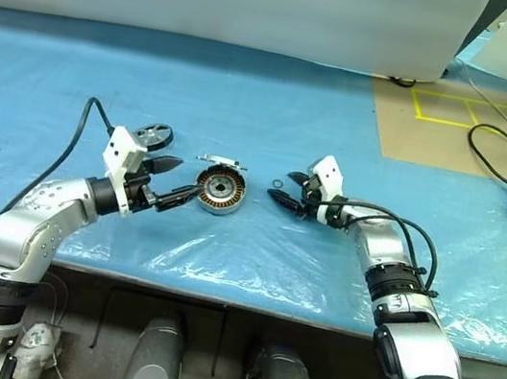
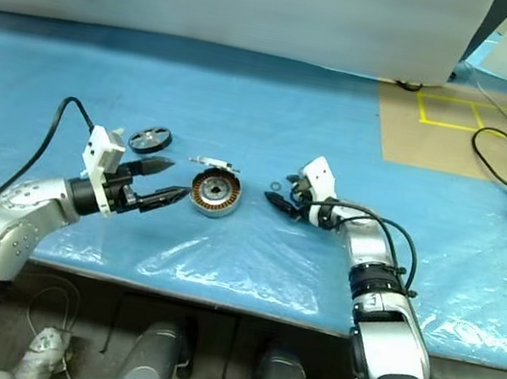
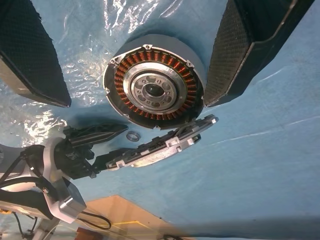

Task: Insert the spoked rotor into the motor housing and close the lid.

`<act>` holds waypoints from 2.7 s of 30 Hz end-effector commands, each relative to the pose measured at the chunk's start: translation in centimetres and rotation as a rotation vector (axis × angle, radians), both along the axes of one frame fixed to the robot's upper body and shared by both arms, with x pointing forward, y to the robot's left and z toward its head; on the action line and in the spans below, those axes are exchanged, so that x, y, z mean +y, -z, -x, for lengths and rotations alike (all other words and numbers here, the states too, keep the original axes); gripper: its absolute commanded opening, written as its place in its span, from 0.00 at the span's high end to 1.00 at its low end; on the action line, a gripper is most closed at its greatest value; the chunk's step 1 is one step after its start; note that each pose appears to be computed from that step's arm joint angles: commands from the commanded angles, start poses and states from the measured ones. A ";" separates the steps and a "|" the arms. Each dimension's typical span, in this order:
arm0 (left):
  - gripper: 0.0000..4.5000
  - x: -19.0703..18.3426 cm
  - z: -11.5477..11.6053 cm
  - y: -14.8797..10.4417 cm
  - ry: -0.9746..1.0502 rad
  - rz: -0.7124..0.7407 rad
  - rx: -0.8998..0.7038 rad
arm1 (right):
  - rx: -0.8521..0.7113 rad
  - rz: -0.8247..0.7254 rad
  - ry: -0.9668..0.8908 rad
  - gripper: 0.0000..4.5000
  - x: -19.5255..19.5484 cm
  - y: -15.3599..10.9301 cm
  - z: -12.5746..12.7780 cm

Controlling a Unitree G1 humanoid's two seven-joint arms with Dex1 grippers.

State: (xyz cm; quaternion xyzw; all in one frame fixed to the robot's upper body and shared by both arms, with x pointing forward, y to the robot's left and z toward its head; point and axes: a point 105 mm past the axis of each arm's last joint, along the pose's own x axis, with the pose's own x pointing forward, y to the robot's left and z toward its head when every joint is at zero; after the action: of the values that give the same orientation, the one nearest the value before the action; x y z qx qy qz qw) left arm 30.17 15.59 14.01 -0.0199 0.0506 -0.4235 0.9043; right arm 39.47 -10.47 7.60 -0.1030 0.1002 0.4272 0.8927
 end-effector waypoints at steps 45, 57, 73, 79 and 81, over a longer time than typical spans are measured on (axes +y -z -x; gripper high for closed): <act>0.00 1.1 0.1 -0.8 -0.013 -0.039 -0.075 | -0.082 -0.011 -0.382 0.87 4.4 -6.2 5.8; 0.00 0.8 1.8 0.3 0.024 -0.077 -0.066 | -0.044 -0.005 -0.441 0.87 6.4 -5.2 5.5; 0.00 0.2 2.0 0.9 0.003 -0.054 -0.050 | -0.034 -0.038 -0.429 0.87 9.7 -4.4 4.3; 0.00 0.2 2.2 1.2 0.010 -0.078 -0.048 | -0.025 -0.060 -0.428 0.87 10.9 -4.4 3.9; 0.00 0.3 2.3 1.4 0.011 -0.084 -0.045 | -0.028 -0.063 -0.406 0.87 11.0 -4.3 3.3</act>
State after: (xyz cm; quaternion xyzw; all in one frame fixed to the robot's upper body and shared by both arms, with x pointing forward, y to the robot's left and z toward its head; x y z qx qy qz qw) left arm 28.28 16.20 11.87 0.0103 0.0646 -0.4157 0.9071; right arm 35.65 0.30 10.82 -0.0903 0.0747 0.6040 0.7883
